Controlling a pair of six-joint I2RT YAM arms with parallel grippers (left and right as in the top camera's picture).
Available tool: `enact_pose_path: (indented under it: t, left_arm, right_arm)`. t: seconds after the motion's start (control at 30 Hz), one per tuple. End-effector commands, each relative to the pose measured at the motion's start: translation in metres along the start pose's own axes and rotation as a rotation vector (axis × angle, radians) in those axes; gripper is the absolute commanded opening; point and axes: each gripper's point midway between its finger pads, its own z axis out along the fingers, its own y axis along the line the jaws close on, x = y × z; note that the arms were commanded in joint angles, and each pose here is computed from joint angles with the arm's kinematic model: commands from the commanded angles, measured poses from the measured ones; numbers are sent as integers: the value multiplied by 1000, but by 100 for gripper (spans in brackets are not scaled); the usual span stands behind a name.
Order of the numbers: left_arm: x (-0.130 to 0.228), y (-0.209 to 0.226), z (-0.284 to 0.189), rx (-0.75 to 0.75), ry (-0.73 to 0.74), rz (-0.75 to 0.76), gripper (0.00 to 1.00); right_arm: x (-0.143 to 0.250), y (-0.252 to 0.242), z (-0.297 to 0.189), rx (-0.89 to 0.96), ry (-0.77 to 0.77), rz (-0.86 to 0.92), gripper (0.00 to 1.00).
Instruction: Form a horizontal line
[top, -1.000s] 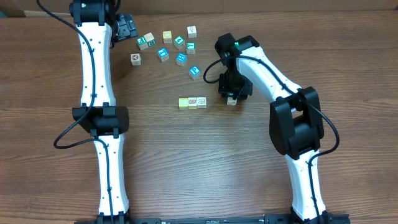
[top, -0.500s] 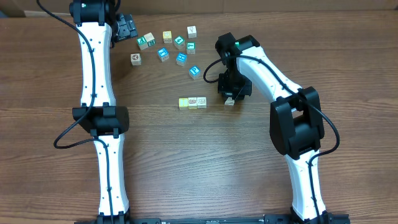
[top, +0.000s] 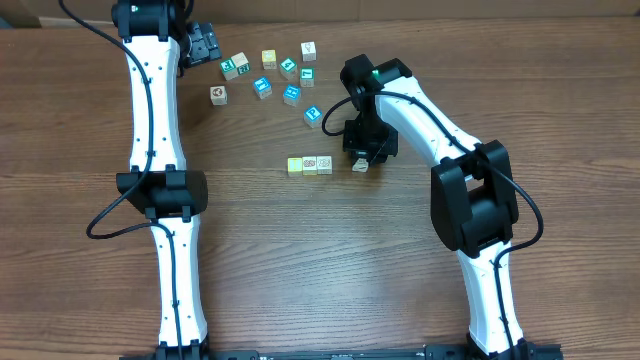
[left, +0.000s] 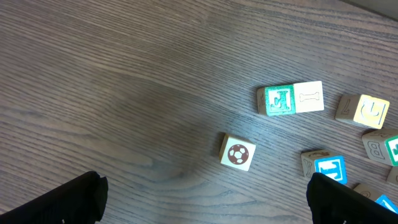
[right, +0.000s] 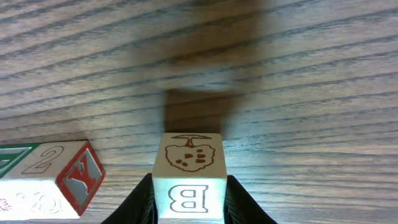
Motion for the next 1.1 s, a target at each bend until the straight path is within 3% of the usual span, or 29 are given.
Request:
enact_pose_path:
  t: [0.0, 0.43, 0.9, 1.07]
  left_arm:
    - [-10, 2, -19, 7, -48, 3, 100]
    - [-10, 2, -19, 7, -48, 3, 100]
    - [-10, 2, -19, 7, -48, 3, 100]
    - [-10, 2, -19, 7, -48, 3, 100]
  right_arm:
    - [-1, 8, -9, -31, -18, -15, 27]
    - [-4, 10, -9, -38, -31, -16, 34]
    - [-15, 21, -10, -86, -71, -25, 34]
    - [-28, 25, -12, -104, -124, -29, 40]
